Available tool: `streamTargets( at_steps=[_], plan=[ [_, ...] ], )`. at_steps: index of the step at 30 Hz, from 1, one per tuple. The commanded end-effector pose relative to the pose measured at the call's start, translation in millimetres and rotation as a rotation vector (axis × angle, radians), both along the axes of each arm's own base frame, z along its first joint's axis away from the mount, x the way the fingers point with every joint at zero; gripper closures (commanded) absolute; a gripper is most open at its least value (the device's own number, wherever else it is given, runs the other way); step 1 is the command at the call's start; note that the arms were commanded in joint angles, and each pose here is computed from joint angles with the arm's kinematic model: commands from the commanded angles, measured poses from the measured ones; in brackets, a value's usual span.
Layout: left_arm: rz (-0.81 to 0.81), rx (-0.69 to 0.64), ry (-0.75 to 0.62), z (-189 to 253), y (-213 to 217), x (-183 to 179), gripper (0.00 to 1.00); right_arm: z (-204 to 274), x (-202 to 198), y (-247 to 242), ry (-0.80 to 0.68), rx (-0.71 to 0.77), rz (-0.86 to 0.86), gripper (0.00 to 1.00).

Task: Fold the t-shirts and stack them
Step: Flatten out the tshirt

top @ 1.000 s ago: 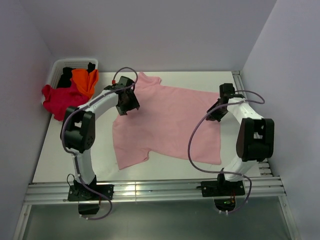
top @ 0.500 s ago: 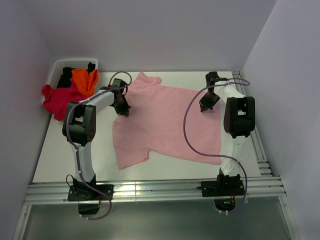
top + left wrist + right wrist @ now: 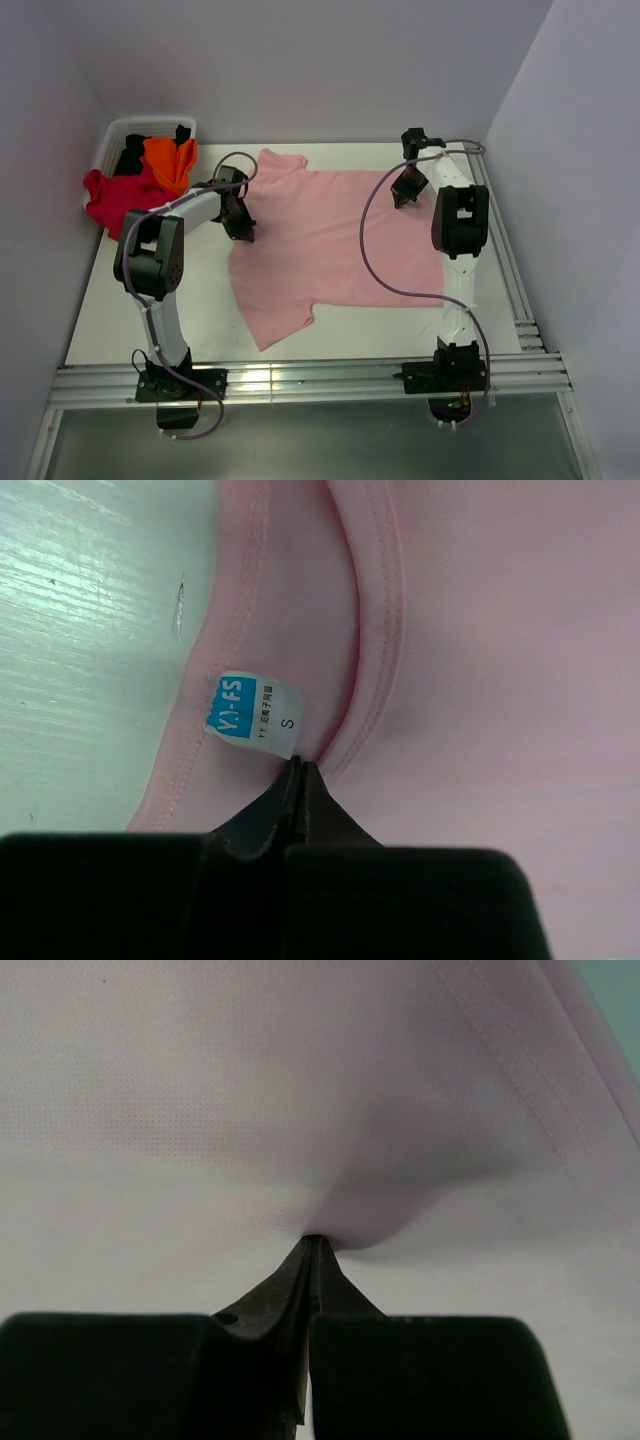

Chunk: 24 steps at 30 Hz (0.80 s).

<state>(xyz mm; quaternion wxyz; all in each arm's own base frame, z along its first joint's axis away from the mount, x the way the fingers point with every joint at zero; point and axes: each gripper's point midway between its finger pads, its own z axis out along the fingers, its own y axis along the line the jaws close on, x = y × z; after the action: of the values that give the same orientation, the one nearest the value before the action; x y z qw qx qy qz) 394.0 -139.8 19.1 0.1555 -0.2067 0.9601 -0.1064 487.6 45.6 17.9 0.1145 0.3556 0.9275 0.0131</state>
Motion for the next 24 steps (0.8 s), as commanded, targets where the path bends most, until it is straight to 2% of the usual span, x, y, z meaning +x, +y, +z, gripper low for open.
streamTargets(
  at_steps=[1, 4, 6, 7, 8, 10, 11, 12, 13, 14, 15, 16, 18, 20, 21, 22, 24],
  plan=[
    [-0.01, 0.06, 0.043, -5, 17, -12, 1.0, -2, 7, 2, 0.008, -0.01, 0.012, 1.0],
    [-0.011, 0.067, 0.022, 4, 19, 3, 0.99, 5, 14, 10, -0.034, 0.024, 0.035, 1.0],
    [-0.015, 0.06, -0.016, 16, 16, 17, 0.92, 16, 21, 19, -0.1, 0.059, 0.081, 1.0],
    [-0.003, 0.097, -0.032, 19, 22, 23, 0.86, 21, 21, 23, -0.116, 0.067, 0.094, 1.0],
    [-0.001, 0.096, -0.069, 31, 21, 33, 0.71, 33, 21, 26, -0.147, 0.071, 0.107, 0.99],
    [-0.001, 0.112, -0.093, 43, 24, 41, 0.51, 46, 20, 28, -0.176, 0.075, 0.109, 0.83],
    [0.004, 0.119, -0.137, 59, 24, 52, 0.41, 62, 19, 31, -0.212, 0.082, 0.111, 0.66],
    [0.005, 0.124, -0.155, 68, 25, 56, 0.23, 71, 18, 30, -0.232, 0.081, 0.112, 0.56],
    [0.007, 0.13, -0.172, 77, 26, 60, 0.14, 81, 18, 30, -0.252, 0.08, 0.113, 0.45],
    [0.016, 0.137, -0.209, 98, 28, 65, 0.01, 104, 17, 30, -0.298, 0.08, 0.117, 0.27],
    [0.014, 0.136, -0.227, 109, 28, 66, 0.0, 117, 15, 30, -0.32, 0.081, 0.12, 0.25],
    [0.017, 0.138, -0.26, 127, 30, 64, 0.01, 143, 12, 29, -0.369, 0.079, 0.12, 0.18],
    [0.016, 0.132, -0.261, 139, 31, 51, 0.01, 165, 0, 25, -0.391, 0.058, 0.122, 0.17],
    [0.024, 0.119, -0.251, 142, 35, 21, 0.01, 191, -23, 21, -0.425, 0.038, 0.134, 0.17],
    [0.023, 0.109, -0.243, 140, 36, 8, 0.02, 196, -33, 15, -0.432, 0.002, 0.125, 0.17],
    [0.006, 0.117, -0.176, 115, 36, -21, 0.03, 201, -57, 12, -0.434, -0.01, 0.128, 0.18],
    [0.012, 0.091, -0.186, 119, 33, -53, 0.05, 200, -83, 8, -0.431, -0.027, 0.138, 0.18]
  ],
)
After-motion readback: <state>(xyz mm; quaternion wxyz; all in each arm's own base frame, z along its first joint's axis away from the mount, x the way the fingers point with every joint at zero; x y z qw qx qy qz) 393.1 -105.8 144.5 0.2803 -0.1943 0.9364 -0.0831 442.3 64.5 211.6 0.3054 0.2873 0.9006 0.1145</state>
